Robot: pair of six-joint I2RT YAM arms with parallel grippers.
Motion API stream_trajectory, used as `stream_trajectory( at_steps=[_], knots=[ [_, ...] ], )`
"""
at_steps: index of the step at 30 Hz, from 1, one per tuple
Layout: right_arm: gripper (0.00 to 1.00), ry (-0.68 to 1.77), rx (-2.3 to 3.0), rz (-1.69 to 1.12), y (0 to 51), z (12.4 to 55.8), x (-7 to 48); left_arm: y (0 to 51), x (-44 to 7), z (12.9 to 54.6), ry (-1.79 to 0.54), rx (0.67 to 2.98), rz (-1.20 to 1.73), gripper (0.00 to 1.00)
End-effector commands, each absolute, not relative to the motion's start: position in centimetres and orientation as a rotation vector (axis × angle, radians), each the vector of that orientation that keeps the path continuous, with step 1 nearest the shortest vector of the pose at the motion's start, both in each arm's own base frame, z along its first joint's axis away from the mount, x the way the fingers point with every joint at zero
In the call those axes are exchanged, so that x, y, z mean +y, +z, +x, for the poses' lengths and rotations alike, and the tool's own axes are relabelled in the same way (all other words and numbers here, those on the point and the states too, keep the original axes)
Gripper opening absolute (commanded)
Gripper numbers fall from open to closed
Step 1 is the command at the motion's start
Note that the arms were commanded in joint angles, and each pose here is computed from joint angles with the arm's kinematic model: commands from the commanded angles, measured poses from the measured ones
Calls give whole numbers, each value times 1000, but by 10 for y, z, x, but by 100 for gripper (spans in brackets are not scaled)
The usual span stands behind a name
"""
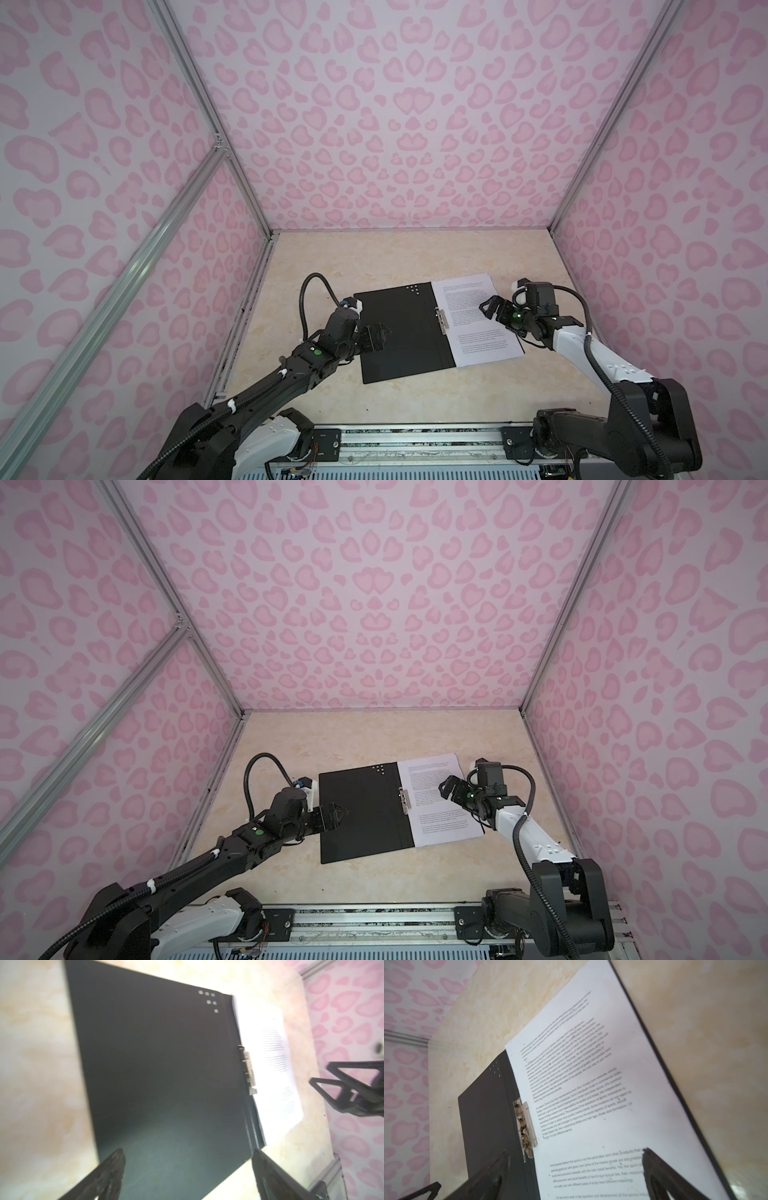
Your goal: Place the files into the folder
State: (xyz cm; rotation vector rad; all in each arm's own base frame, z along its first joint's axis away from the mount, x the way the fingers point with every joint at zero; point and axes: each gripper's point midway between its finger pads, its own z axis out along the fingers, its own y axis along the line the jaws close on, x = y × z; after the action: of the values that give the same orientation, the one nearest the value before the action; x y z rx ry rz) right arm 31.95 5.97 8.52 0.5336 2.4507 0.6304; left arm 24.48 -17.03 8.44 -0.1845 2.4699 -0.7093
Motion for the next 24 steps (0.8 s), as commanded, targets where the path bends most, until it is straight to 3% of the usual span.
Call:
stream_trajectory(
  at_steps=[1, 11, 24],
  knots=[
    [98, 551, 2451, 570, 75, 316, 41, 54, -140, 222, -595, 2570, -345, 97],
    [98, 403, 2460, 741, 52, 311, 4, 24, -149, 208, -679, 2703, -321, 97],
    [89, 724, 2548, 700, 10, 312, 59, 0, -184, 221, -928, 2808, -397, 97]
  ],
)
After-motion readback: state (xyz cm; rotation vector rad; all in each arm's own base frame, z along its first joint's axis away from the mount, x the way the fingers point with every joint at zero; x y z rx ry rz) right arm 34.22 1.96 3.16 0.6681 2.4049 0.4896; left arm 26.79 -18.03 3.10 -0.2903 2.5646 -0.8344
